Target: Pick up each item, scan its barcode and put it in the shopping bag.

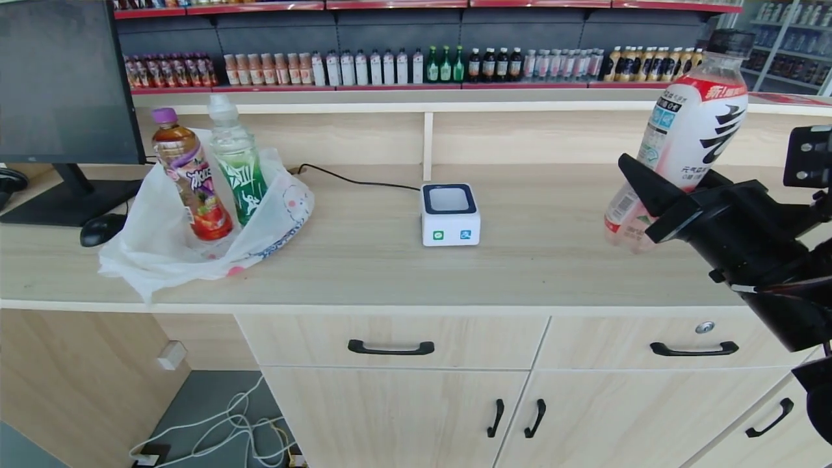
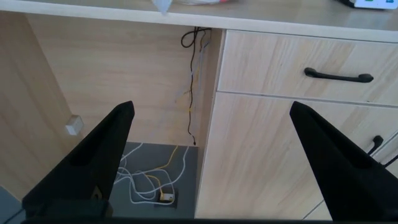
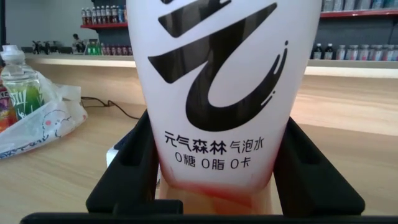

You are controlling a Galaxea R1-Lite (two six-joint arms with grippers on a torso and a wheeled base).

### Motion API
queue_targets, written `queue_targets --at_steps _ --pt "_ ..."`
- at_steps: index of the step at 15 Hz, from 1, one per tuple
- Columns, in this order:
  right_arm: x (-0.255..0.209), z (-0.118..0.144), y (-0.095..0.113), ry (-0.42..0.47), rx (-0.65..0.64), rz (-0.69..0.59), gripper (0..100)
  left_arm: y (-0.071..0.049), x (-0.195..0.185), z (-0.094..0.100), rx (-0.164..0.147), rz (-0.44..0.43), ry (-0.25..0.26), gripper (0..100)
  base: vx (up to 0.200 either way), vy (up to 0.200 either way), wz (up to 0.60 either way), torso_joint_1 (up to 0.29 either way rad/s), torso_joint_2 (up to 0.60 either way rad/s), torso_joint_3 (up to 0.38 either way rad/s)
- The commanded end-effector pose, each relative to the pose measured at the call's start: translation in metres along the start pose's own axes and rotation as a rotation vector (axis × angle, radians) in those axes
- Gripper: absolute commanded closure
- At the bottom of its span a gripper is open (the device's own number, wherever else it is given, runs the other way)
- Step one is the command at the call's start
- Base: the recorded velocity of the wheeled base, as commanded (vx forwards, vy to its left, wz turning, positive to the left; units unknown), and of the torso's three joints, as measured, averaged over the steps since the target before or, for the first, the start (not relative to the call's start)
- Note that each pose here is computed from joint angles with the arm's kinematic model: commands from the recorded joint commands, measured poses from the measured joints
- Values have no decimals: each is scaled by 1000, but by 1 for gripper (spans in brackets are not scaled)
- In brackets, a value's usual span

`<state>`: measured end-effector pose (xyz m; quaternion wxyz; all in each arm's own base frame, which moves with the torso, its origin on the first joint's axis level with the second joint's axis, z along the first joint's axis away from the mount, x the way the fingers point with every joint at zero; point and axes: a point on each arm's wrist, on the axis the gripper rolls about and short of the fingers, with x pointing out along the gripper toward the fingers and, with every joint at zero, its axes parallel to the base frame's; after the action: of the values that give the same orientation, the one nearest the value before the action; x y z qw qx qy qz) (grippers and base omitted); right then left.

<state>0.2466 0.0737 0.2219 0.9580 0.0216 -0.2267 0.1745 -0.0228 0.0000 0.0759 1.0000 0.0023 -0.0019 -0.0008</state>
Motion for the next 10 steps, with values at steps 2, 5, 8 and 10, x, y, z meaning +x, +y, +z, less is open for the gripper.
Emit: queue_targets --at_steps 2,5,8,10 --pt "0 2 0 -7 -2 -2 100 0 0 0 1 0 -1 0 0 200 0 2 -2 0" --pt "-2 3 0 -9 1 -2 100 0 0 0 0 0 -1 0 0 200 0 4 -2 2" --pt "-4 5 0 -12 1 -2 100 0 0 0 0 0 -1 0 0 200 0 4 4 6" --pt "-4 5 0 -13 1 -2 100 0 0 0 0 0 -1 0 0 100 0 4 1 4"
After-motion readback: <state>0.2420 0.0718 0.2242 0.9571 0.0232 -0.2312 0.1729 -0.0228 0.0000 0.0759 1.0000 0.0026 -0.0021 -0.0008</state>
